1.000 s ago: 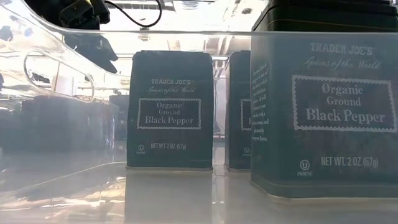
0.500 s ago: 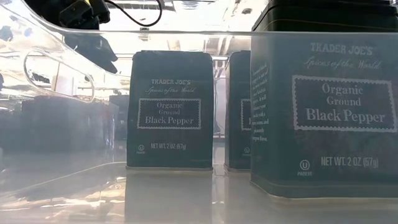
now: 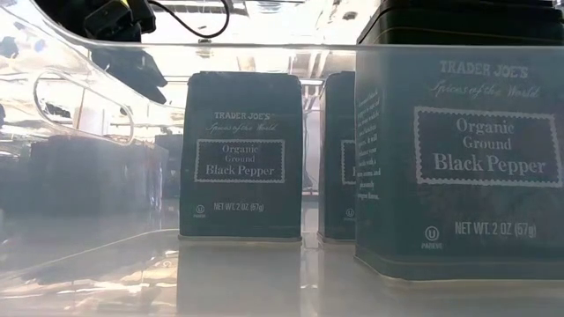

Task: Sort spices by type
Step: Put the green seasoning bottle into the grey bin

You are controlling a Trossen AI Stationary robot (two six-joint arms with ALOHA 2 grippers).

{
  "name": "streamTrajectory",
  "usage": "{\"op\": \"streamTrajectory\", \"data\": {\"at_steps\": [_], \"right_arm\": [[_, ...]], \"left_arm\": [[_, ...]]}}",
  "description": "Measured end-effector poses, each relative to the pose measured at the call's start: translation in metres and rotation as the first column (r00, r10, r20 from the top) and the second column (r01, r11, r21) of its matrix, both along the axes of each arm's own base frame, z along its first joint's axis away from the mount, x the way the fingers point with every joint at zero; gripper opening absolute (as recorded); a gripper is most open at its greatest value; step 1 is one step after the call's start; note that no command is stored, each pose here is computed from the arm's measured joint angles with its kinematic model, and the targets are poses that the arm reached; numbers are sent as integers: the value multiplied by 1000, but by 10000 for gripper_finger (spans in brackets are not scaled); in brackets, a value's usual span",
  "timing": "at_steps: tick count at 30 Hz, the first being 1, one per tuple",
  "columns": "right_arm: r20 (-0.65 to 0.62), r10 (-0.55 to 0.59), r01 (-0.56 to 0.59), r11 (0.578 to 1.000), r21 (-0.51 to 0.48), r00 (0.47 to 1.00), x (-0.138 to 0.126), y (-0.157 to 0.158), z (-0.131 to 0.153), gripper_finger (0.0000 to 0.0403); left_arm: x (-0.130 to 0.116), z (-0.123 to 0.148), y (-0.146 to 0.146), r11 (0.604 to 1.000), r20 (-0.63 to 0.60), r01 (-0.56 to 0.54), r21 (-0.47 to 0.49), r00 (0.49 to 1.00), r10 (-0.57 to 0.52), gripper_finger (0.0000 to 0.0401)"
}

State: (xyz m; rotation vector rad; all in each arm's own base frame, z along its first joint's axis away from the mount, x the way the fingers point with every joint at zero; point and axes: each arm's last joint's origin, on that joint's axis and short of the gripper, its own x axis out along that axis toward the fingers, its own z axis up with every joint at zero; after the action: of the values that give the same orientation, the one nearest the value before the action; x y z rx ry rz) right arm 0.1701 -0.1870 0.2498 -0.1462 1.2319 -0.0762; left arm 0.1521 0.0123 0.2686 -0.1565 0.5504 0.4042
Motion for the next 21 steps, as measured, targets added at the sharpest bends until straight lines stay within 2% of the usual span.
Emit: {"op": "streamTrajectory", "data": {"at_steps": [7,21], "right_arm": [[0,34,-34,998,60,999,1,-12,-15,215],[-44,11,-6,994,111,999,-1,-31,-38,215]], "left_arm": [[0,0,0,1000,5,-8,-12,1000,8,347],[0,0,0,1000,6,-10,-13,1000,10,347]]}}
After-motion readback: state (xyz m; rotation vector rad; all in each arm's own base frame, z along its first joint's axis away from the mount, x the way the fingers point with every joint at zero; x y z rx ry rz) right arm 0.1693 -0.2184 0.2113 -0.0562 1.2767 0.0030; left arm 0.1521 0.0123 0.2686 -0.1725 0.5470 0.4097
